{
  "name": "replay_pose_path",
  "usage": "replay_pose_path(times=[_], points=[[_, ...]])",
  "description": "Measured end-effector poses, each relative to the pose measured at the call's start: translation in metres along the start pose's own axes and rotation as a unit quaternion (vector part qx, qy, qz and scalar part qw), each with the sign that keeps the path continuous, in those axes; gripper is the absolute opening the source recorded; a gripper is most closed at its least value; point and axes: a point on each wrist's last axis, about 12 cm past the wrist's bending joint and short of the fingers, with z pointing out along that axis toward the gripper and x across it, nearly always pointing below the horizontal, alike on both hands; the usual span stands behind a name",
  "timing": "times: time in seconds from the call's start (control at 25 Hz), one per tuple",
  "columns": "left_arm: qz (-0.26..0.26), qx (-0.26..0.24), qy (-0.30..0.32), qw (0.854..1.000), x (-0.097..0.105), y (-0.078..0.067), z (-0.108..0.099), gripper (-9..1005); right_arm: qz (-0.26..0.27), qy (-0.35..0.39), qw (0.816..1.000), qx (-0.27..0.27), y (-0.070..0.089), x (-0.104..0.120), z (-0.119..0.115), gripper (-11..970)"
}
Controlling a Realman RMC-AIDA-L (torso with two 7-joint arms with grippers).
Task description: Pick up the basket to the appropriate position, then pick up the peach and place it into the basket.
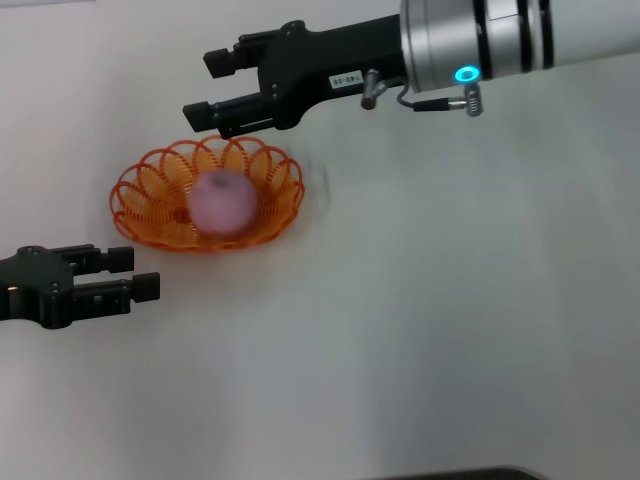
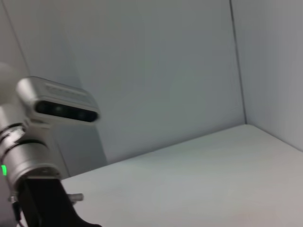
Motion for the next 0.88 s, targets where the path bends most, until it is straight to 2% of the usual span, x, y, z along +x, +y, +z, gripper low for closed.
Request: replay_pose_path(times=[0.08, 0.2, 0.28, 0.44, 0.48, 0.52, 0.72, 0.88], points=[[0.000, 0.001, 0.000, 1.000, 0.000, 0.000, 0.000, 693, -0.006, -0.001, 1.000, -0.006, 0.002, -0.001, -0.004, 594], [0.000, 0.001, 0.000, 1.000, 0.000, 0.000, 0.000, 693, -0.017, 0.001, 1.000, -0.016, 0.007, -0.004, -0.020, 736], [0.000, 0.000, 0.000, 1.000, 0.000, 0.000, 0.000, 693, -0.014, 0.012, 1.000, -0.019, 0.010, -0.005, -0.038, 831], [0.001, -0.005, -0.005, 1.000, -0.001, 0.001, -0.001, 693, 0.014, 0.051, 0.998, -0.022, 0.017, -0.001, -0.081, 914], [0.001, -0.007, -0.007, 1.000, -0.001, 0.001, -0.002, 693, 0.042, 0.078, 0.996, -0.015, 0.019, 0.004, -0.103, 935], [0.001, -0.008, -0.007, 1.000, -0.001, 0.001, -0.002, 693, 0.042, 0.078, 0.996, -0.015, 0.019, 0.004, -0.103, 934], [0.004, -0.013, -0.009, 1.000, -0.004, 0.003, -0.002, 693, 0.100, 0.127, 0.987, 0.022, 0.022, 0.027, -0.143, 930], [0.005, -0.014, -0.009, 1.000, -0.005, 0.003, -0.002, 693, 0.128, 0.137, 0.982, 0.037, 0.026, 0.043, -0.153, 930]])
